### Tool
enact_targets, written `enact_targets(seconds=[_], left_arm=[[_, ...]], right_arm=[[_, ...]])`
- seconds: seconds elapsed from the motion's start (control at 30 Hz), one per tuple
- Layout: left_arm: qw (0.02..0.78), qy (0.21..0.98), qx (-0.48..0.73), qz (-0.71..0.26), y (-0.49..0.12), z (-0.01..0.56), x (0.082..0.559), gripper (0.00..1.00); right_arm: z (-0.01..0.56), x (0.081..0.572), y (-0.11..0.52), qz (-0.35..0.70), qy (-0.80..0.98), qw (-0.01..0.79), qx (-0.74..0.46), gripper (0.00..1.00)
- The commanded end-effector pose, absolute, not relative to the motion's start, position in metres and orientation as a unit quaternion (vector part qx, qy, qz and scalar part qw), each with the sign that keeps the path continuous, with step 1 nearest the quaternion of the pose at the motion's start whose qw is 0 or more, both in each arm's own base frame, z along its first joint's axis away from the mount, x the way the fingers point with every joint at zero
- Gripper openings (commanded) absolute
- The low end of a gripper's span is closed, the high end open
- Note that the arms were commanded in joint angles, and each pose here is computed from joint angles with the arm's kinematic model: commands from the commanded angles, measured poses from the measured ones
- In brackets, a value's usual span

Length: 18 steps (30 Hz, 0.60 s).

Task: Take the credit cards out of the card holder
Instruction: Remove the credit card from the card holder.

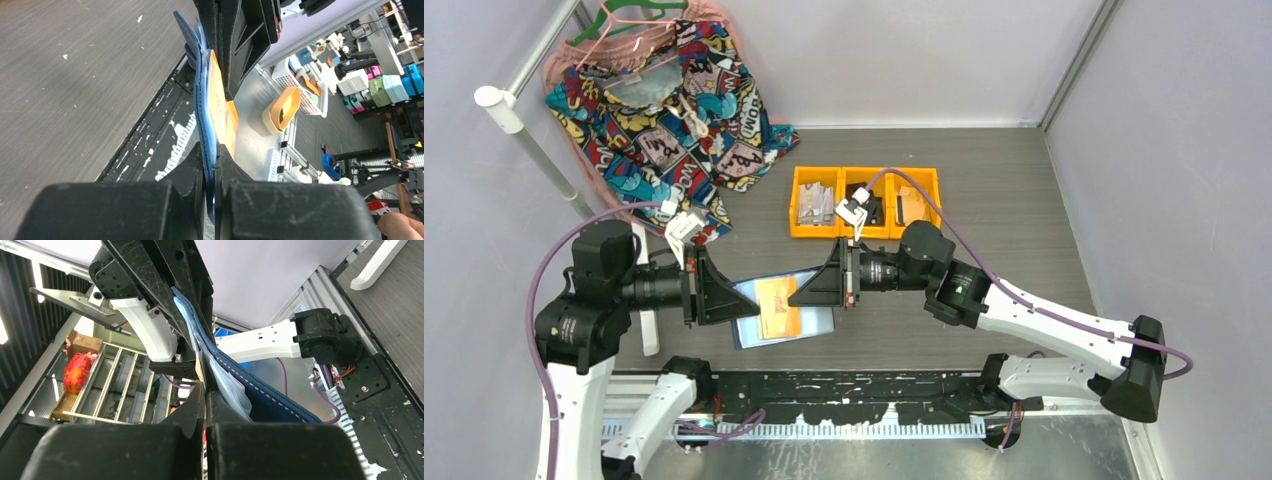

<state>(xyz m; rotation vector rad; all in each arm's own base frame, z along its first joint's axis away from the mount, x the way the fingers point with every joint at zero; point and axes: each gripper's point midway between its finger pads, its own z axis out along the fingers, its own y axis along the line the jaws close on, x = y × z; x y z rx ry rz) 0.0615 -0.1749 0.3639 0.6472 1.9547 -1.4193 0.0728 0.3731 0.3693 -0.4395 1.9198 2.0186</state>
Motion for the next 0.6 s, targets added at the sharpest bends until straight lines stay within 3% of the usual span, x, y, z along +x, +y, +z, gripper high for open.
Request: enact_targets(seconds=[0.0, 0.57], left_arm=[[0.381, 0.736, 0.263, -0.493, -0.168, 0.372, 0.069, 0.00], [0.334, 0.714, 0.282, -0.547, -0.175, 0.377, 0.043, 0.00]], right_arm=[[0.386, 0.071, 0.356, 0.714, 0.656, 0.189, -0.155, 0.01], [0.395, 0.080, 0.343, 0.699, 0.652, 0.251, -0.153, 0.01]])
